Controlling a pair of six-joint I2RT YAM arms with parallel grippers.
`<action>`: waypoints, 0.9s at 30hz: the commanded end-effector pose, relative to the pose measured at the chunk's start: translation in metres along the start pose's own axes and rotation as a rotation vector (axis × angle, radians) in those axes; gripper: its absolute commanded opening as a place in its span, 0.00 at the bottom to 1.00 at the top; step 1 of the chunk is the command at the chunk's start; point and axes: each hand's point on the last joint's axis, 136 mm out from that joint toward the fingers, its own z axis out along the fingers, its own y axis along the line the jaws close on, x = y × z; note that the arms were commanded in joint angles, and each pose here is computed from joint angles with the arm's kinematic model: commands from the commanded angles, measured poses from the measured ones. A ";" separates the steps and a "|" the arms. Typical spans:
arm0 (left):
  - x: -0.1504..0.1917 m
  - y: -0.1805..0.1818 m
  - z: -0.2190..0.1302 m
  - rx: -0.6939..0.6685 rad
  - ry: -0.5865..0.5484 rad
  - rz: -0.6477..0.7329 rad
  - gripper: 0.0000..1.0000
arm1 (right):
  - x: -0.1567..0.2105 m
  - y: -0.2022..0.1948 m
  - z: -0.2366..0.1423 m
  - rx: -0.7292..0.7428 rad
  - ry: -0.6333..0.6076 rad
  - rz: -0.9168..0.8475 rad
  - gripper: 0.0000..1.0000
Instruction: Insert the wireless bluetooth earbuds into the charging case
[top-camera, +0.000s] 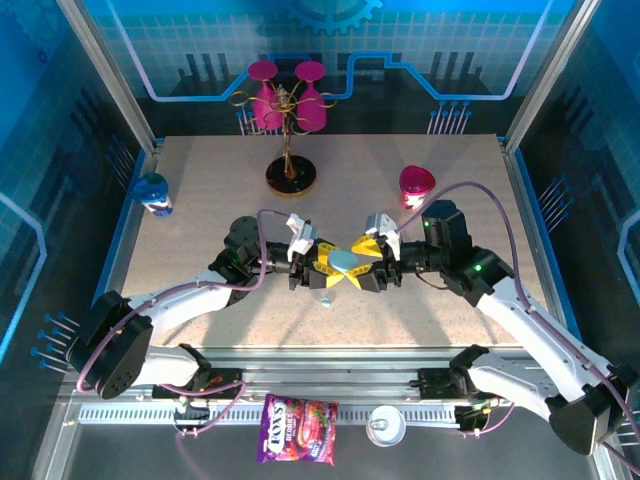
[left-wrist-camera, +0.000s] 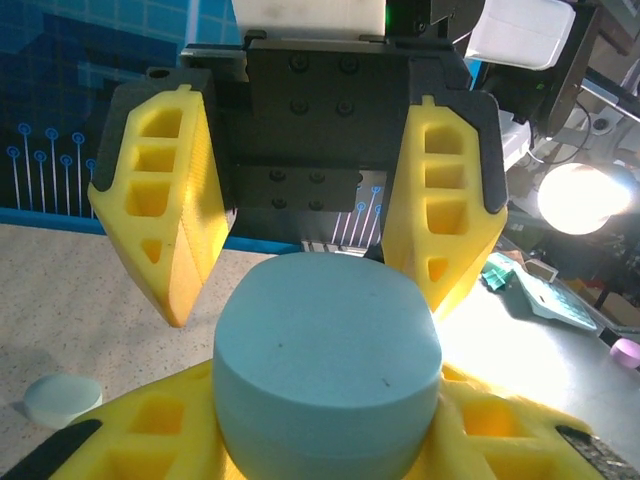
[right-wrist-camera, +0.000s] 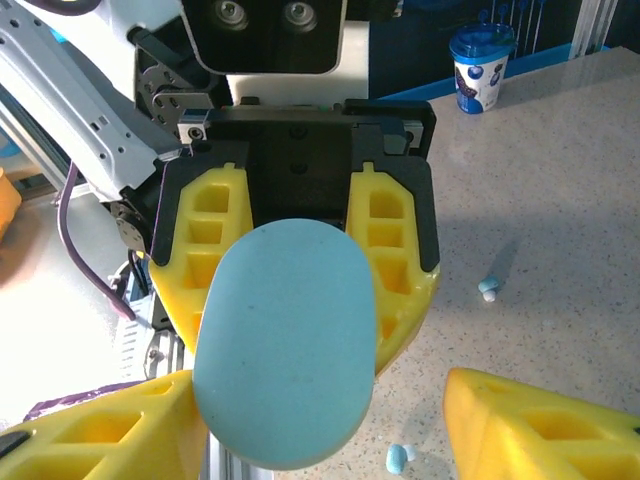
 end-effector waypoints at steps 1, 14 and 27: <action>-0.006 -0.016 0.000 0.059 0.008 0.075 0.32 | -0.015 -0.015 -0.008 0.075 -0.064 0.014 0.62; -0.003 -0.015 -0.003 0.028 0.015 0.092 0.32 | -0.025 -0.024 -0.019 0.135 -0.118 -0.005 0.68; -0.008 0.030 -0.029 -0.189 -0.054 0.074 0.32 | -0.027 -0.030 -0.027 0.201 -0.176 0.124 0.99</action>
